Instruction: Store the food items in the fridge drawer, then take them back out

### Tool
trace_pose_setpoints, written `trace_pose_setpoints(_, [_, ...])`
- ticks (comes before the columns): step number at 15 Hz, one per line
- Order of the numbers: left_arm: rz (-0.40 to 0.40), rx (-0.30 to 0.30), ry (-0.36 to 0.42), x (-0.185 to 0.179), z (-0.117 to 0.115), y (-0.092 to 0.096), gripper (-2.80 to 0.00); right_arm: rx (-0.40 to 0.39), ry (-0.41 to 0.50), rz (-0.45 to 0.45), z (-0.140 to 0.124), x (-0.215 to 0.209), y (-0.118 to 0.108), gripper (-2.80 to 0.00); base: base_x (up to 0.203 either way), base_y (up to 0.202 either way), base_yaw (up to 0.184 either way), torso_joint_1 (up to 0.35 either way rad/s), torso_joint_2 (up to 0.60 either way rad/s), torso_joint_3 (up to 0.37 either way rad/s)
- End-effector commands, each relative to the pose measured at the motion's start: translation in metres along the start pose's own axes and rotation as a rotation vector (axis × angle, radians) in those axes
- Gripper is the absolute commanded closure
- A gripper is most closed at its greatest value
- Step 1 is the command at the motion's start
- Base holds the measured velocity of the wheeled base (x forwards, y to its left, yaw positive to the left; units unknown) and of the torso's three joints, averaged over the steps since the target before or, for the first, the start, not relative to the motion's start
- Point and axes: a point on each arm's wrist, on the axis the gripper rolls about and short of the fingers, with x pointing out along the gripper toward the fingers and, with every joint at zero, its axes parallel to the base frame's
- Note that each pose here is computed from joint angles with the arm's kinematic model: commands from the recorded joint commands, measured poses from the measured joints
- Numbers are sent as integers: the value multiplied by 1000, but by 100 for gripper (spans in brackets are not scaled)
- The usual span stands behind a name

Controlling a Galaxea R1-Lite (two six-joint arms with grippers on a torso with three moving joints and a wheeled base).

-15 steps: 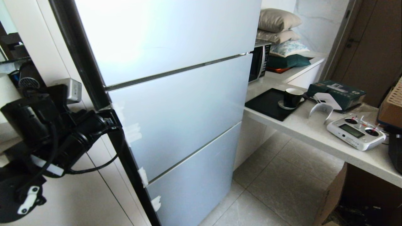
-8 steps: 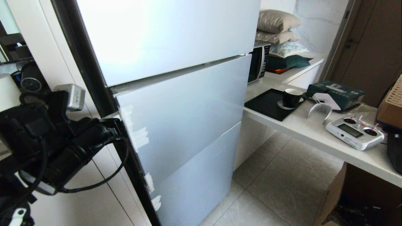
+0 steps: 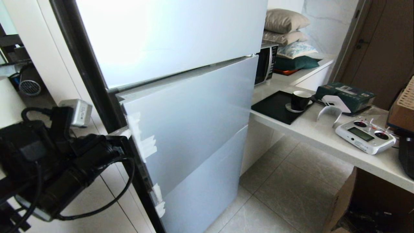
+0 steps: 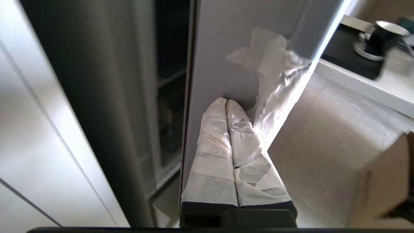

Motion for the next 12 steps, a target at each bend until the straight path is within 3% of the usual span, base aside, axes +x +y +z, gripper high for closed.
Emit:
trace_pose_setpoints(1, [-35,-2,-15,-13,2,-6,0,0,1,1,0,0,0,0,0,0,0,0,0,0])
trace_pose_setpoints(5, [-121,-5,-22,-32,2,-18,0,0,2,1,0,0,0,0,0,0,0,0,0,0])
trace_pose_setpoints(7, [-209,-17,-25,-45,2,-28,0,0,1,1,0,0,0,0,0,0,0,0,0,0])
trace_pose_setpoints(9, [-346,-66,-34,-63,4,-35,0,0,0,1,0,0,0,0,0,0,0,0,0,0])
trace_pose_setpoints(12, [-384,-121,-31,-78,2,-28,0,0,1,2,0,0,0,0,0,0,0,0,0,0])
